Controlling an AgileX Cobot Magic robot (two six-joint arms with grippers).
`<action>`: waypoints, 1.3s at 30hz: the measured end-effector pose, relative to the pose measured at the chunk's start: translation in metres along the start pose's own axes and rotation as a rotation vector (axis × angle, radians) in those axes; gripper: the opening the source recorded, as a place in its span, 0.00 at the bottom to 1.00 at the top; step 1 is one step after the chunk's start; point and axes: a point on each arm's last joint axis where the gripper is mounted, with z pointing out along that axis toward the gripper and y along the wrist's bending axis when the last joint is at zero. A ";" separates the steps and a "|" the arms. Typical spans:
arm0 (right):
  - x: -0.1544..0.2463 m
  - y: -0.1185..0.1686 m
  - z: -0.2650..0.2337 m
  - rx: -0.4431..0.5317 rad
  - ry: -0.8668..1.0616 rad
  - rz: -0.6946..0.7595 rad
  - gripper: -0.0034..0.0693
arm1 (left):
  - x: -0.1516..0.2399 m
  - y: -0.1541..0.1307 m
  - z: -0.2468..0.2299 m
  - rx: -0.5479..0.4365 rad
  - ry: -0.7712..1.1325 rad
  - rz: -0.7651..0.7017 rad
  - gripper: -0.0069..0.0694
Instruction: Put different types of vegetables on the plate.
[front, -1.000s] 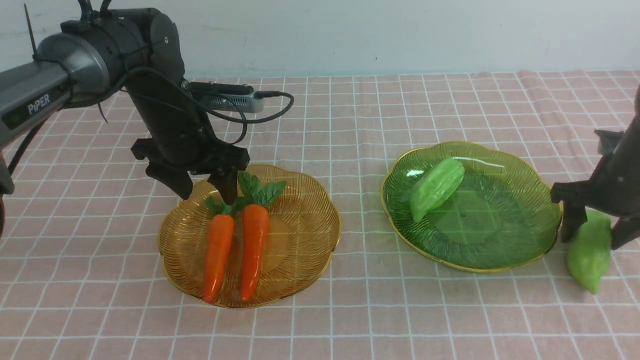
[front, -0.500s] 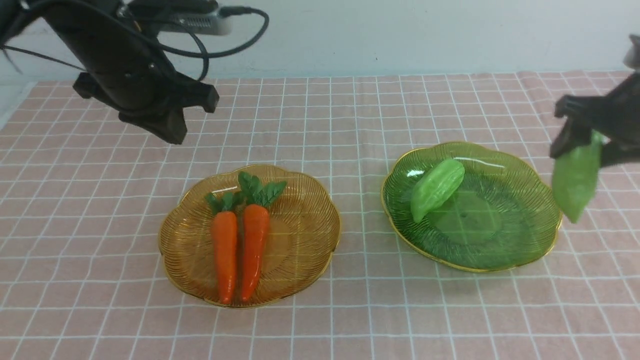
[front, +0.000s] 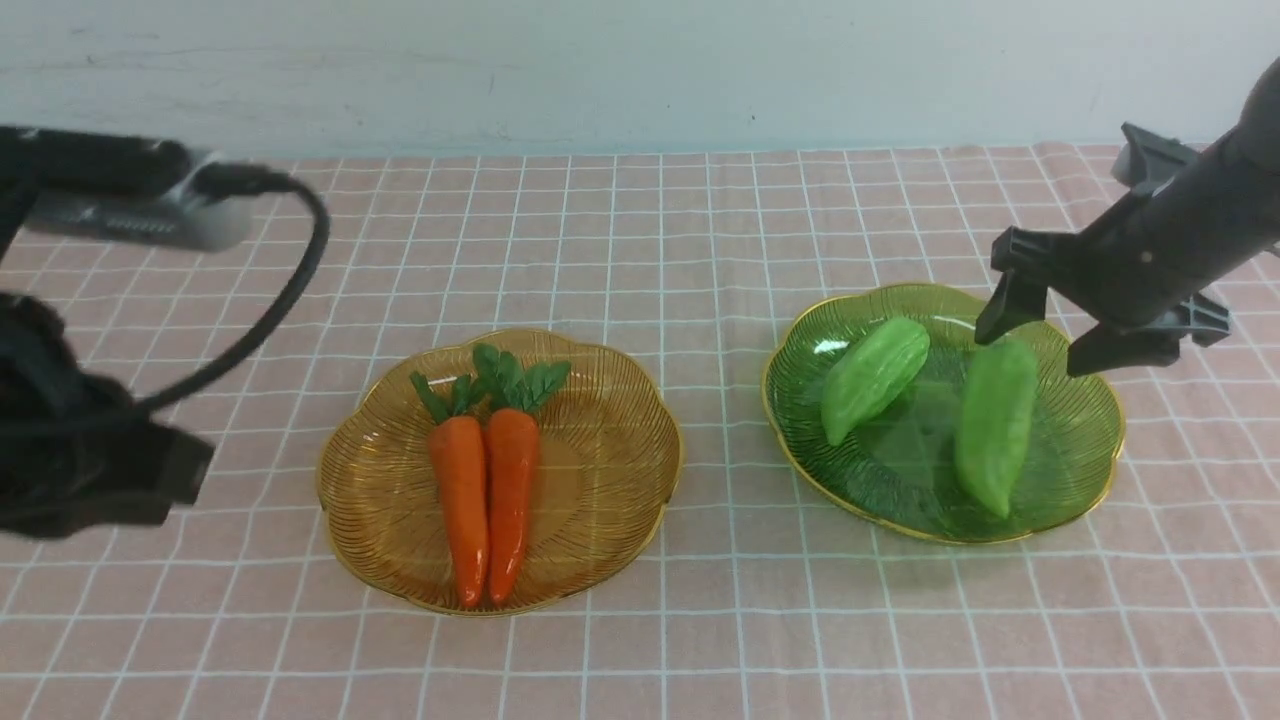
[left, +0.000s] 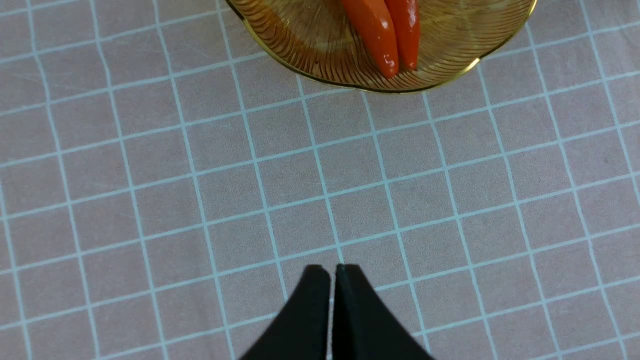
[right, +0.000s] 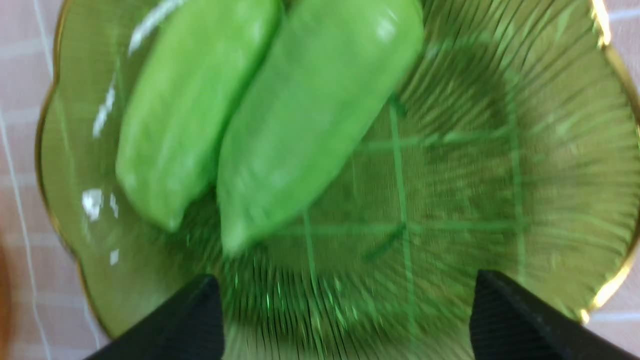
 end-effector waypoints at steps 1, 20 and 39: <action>0.003 0.002 -0.009 0.006 0.021 -0.045 0.85 | 0.004 0.000 -0.002 0.000 -0.009 0.001 0.09; 0.307 -0.017 -0.283 -0.169 -1.574 -0.342 0.03 | 0.061 -0.005 -0.056 0.010 -0.375 -0.001 0.09; 0.341 -0.047 -0.222 -0.173 -1.666 -0.327 0.03 | 0.111 0.001 -0.027 0.013 -0.718 -0.002 0.09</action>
